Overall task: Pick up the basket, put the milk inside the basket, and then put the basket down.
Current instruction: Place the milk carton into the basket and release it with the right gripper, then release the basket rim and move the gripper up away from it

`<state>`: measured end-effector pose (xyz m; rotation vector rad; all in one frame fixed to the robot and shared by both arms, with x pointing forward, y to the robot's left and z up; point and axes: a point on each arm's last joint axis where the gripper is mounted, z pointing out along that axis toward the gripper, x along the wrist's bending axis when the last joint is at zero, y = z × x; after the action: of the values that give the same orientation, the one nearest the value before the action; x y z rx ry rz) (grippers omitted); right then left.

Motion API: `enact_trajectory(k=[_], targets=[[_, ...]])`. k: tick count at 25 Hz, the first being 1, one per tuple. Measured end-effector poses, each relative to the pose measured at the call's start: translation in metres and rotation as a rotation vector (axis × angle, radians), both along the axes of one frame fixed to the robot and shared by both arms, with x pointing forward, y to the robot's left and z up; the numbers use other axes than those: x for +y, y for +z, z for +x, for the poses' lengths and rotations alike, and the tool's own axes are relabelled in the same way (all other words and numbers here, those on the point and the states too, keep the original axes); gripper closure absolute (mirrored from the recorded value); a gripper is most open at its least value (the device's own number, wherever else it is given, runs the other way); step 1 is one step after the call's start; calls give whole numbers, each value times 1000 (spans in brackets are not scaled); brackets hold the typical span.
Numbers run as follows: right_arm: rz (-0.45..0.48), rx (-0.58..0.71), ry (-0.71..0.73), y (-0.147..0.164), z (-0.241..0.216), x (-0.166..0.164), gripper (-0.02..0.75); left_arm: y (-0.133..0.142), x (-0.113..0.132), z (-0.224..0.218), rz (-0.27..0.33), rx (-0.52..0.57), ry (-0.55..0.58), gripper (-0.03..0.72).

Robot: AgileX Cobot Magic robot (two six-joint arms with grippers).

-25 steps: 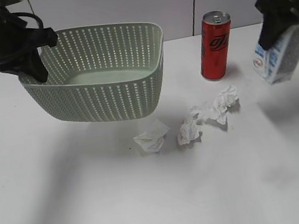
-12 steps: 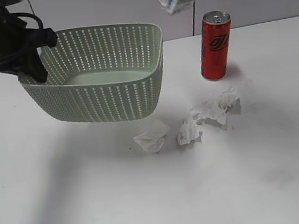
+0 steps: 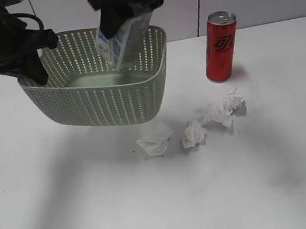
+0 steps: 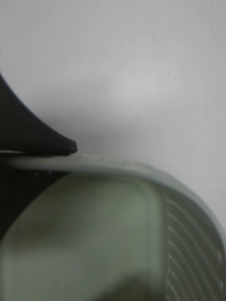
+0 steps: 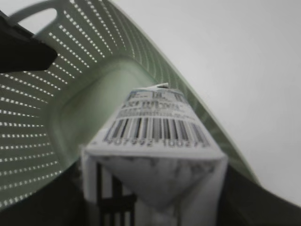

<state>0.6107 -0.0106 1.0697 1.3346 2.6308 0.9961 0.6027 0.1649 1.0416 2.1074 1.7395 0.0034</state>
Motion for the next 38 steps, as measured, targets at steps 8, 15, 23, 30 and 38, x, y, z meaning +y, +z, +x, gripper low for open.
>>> enact_trajectory(k=[8,15,23,30,38], targets=[[-26,16,10,-43,9,20,309,-4,3,1,44,-6,-25,703],[1,-20,16,-28,11,23,99,-12,4,4,66,-4,-22,703],[-41,-92,42,17,5,9,83,-21,2,11,70,-15,-22,703],[-92,-55,-63,69,-3,-53,95,-21,1,15,55,-62,-9,703],[-102,-61,-255,105,-28,-143,121,-53,-6,25,28,11,12,703]])
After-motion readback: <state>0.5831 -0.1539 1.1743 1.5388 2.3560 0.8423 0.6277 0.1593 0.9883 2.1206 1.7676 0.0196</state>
